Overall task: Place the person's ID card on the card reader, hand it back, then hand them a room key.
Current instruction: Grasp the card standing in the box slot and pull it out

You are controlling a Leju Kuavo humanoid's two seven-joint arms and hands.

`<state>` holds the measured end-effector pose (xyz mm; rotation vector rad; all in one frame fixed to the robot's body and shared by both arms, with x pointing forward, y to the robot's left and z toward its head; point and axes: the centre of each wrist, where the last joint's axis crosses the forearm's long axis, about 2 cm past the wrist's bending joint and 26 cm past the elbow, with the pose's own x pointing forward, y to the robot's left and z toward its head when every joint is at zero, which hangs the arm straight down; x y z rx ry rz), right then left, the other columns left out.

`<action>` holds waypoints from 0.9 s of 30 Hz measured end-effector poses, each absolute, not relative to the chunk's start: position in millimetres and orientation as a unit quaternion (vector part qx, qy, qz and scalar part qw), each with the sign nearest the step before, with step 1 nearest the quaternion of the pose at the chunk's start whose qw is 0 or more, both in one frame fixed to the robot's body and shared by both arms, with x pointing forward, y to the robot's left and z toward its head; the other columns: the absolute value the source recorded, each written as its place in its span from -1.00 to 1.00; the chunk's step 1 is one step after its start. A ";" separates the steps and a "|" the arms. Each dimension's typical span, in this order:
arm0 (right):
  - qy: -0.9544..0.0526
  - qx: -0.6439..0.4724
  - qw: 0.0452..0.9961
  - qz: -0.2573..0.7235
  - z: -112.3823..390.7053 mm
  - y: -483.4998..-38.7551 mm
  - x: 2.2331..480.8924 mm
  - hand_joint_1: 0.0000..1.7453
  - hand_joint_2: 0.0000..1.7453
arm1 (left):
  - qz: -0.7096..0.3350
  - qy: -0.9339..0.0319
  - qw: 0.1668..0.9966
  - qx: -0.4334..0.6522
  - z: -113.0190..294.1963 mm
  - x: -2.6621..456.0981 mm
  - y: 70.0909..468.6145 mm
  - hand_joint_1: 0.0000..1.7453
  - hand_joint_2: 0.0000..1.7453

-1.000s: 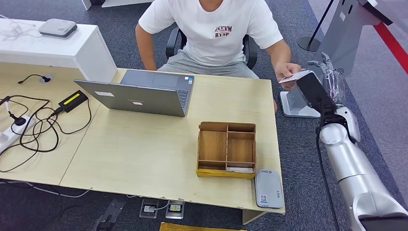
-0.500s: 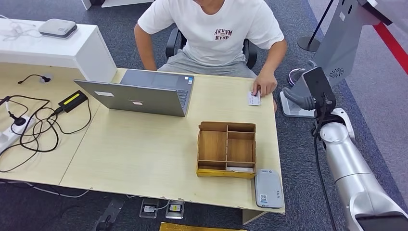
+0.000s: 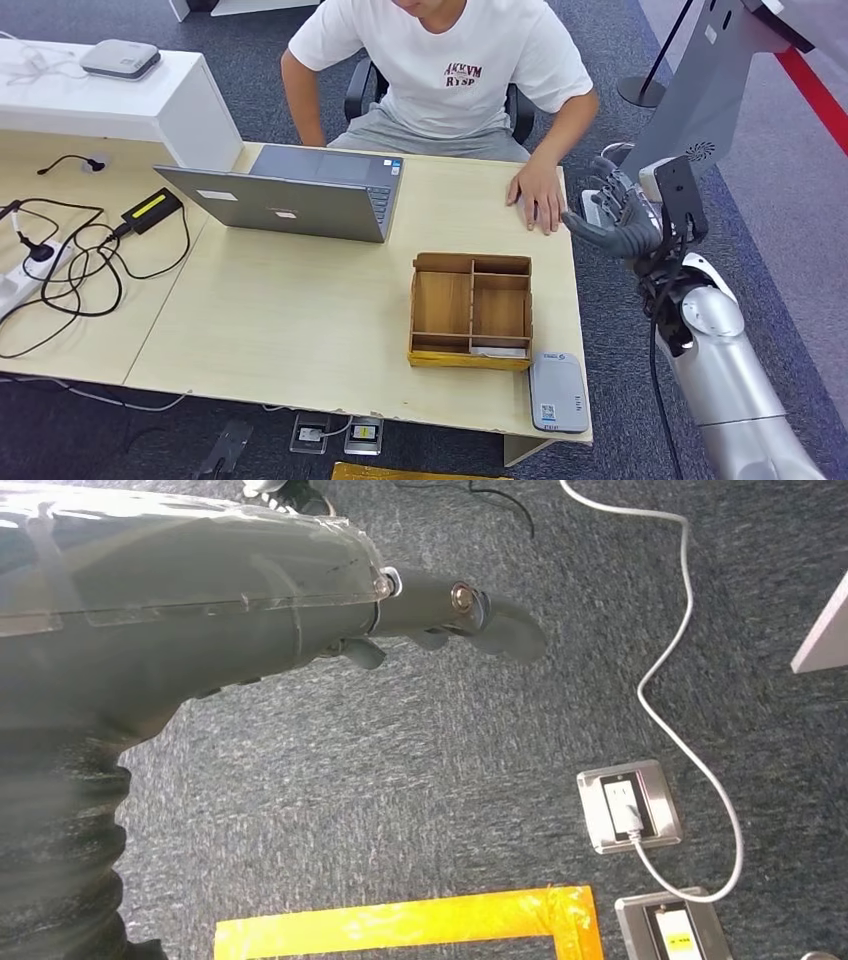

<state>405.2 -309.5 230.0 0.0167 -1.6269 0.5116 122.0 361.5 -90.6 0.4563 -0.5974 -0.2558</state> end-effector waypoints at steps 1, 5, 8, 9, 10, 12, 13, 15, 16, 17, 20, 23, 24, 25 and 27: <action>-0.716 0.014 0.659 0.230 225.1 -308.2 399.0 -1.00 1.00 | -0.124 -0.290 0.922 0.223 -91.0 120.3 361.4 -1.00 1.00; -0.705 0.041 0.665 0.244 208.8 -302.2 377.7 -1.00 1.00 | -0.118 -0.288 0.924 0.223 -92.4 115.4 360.8 -1.00 1.00; -0.697 0.058 0.667 0.257 201.5 -297.5 365.3 -1.00 1.00 | -0.113 -0.286 0.925 0.224 -92.8 113.8 360.3 -1.00 1.00; -0.695 0.063 0.667 0.261 200.3 -296.3 362.2 -1.00 1.00 | -0.112 -0.286 0.925 0.225 -92.9 113.5 360.0 -1.00 1.00; -0.693 0.067 0.667 0.264 199.2 -295.2 359.4 -1.00 1.00 | -0.110 -0.286 0.925 0.225 -93.0 113.4 359.7 -1.00 1.00; -0.688 0.077 0.669 0.269 196.3 -293.2 354.3 -1.00 1.00 | -0.106 -0.286 0.925 0.227 -93.1 113.3 359.1 -1.00 1.00; -0.686 0.083 0.670 0.270 194.6 -292.2 351.8 -1.00 1.00 | -0.105 -0.286 0.925 0.227 -93.1 113.2 358.9 -1.00 1.00; -0.683 0.091 0.672 0.271 191.5 -290.3 347.1 -1.00 1.00 | -0.102 -0.285 0.925 0.228 -93.1 113.2 358.8 -1.00 1.00; -0.682 0.094 0.673 0.271 190.0 -289.3 345.0 -1.00 1.00 | -0.101 -0.285 0.925 0.228 -93.1 113.1 358.8 -1.00 1.00; -0.681 0.098 0.674 0.271 188.7 -288.1 343.0 -1.00 1.00 | -0.101 -0.285 0.926 0.228 -93.1 113.1 358.8 -1.00 1.00; -0.675 0.107 0.675 0.276 184.4 -283.6 335.7 -1.00 1.00 | -0.100 -0.285 0.926 0.228 -93.1 113.1 358.6 -1.00 1.00; -0.668 0.116 0.677 0.288 180.7 -279.0 325.8 -1.00 1.00 | -0.100 -0.285 0.926 0.228 -93.2 112.9 358.7 -1.00 1.00; -0.666 0.118 0.676 0.292 180.3 -277.7 323.5 -1.00 1.00 | -0.099 -0.285 0.926 0.228 -93.2 112.9 358.8 -1.00 1.00; -0.664 0.119 0.676 0.296 180.3 -276.8 321.7 -1.00 1.00 | -0.099 -0.285 0.926 0.229 -93.2 113.0 358.9 -1.00 1.00; -0.661 0.123 0.676 0.302 180.3 -275.7 318.8 -1.00 1.00 | -0.097 -0.284 0.926 0.229 -93.1 113.0 358.9 -1.00 1.00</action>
